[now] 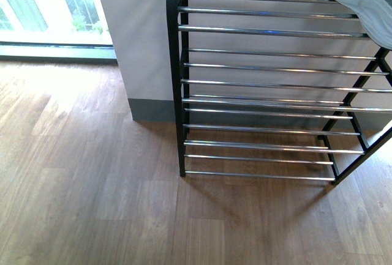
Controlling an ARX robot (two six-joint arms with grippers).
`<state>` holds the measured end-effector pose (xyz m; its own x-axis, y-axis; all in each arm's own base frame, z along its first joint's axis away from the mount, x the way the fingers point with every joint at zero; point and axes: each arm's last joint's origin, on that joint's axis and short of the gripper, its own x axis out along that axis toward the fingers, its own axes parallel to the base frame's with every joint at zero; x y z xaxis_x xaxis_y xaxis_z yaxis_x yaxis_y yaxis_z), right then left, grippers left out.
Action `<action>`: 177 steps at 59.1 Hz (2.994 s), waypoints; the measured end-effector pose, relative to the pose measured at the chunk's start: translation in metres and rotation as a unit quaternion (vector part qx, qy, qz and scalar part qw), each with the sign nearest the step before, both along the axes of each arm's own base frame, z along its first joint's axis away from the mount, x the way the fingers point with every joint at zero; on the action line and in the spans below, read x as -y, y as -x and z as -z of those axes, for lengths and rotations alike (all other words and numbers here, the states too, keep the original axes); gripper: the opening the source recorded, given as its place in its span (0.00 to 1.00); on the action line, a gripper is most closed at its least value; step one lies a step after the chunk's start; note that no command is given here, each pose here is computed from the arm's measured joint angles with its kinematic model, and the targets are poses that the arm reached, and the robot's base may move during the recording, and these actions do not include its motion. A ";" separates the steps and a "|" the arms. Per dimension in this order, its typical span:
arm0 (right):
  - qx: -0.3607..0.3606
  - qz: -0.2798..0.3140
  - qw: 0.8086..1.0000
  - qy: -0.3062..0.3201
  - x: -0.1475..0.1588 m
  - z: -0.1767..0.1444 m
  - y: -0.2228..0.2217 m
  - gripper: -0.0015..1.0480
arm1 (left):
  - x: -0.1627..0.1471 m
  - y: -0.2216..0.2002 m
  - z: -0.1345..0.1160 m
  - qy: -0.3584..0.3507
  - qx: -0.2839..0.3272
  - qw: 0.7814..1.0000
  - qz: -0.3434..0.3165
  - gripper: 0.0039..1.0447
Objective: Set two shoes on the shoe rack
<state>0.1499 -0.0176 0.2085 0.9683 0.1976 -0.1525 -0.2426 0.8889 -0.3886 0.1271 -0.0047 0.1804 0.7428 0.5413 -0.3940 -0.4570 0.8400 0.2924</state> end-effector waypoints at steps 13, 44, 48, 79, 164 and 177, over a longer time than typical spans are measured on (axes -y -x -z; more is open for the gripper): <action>-0.004 -0.006 1.000 -0.008 0.000 0.001 0.000 0.01 | 0.000 0.000 0.000 0.000 -0.002 1.000 0.001 0.01; -0.077 -0.013 0.988 -0.134 -0.077 -0.038 -0.135 0.01 | 0.000 0.000 0.000 0.000 -0.002 1.000 0.000 0.01; -0.083 0.004 0.991 -0.108 -0.079 -0.030 -0.154 0.01 | 0.000 0.000 0.000 0.000 -0.002 1.000 0.000 0.01; -0.114 0.088 0.983 0.113 -0.097 0.016 -0.266 0.01 | 0.000 0.000 0.000 0.000 -0.002 1.000 0.000 0.01; -0.104 0.163 0.980 -0.036 0.024 -0.089 -0.196 0.91 | 0.000 0.000 0.000 0.000 -0.002 1.000 0.000 0.01; 0.049 0.117 0.977 -0.169 0.014 -0.064 -0.162 0.63 | 0.000 0.000 0.000 0.000 -0.002 1.000 0.000 0.01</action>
